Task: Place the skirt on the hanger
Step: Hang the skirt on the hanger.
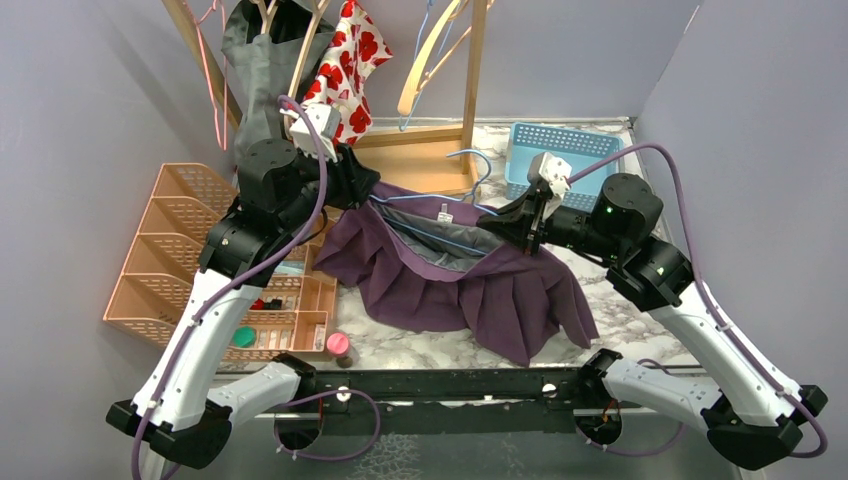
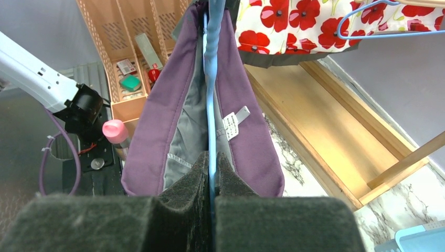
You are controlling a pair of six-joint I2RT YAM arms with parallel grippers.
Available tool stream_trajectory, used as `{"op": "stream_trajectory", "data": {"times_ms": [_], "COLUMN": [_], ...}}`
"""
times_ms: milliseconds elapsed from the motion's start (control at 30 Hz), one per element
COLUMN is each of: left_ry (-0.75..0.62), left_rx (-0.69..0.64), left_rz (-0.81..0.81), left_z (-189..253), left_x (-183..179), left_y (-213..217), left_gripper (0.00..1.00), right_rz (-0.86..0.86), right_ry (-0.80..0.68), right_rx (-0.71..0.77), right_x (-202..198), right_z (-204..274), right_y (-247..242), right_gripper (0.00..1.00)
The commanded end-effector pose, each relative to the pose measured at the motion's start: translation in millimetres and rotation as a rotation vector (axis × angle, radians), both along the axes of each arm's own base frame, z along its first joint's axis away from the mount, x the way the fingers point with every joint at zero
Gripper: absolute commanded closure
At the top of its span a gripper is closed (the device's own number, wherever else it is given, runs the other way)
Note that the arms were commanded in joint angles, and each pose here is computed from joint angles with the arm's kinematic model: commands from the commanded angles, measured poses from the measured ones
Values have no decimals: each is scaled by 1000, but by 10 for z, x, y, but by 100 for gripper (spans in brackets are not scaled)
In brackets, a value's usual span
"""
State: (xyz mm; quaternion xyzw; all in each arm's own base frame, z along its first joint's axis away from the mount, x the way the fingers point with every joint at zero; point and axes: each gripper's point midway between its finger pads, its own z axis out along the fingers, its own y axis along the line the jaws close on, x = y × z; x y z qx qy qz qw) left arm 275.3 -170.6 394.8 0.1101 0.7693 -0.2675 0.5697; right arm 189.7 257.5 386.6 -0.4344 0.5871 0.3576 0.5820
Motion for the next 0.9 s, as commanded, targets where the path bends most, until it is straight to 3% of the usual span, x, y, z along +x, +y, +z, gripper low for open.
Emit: {"op": "stream_trajectory", "data": {"times_ms": [0, 167, 533, 867], "left_ry": [-22, -30, -80, -69], "left_rx": [-6, -8, -123, -158], "left_rz": [2, -6, -211, -280], "left_z": [116, 156, 531, 468], "left_x": [-53, -53, -260, -288], "left_y": [39, 24, -296, -424], "left_gripper": [72, 100, 100, 100], "right_rz": [-14, -16, -14, -41], "right_ry": [-96, -95, -89, -112], "right_rx": [91, 93, 97, 150], "right_x": [5, 14, 100, 230], "right_z": [393, 398, 418, 538], "right_y": [-5, -1, 76, 142], "right_gripper": [99, 99, 99, 99]}}
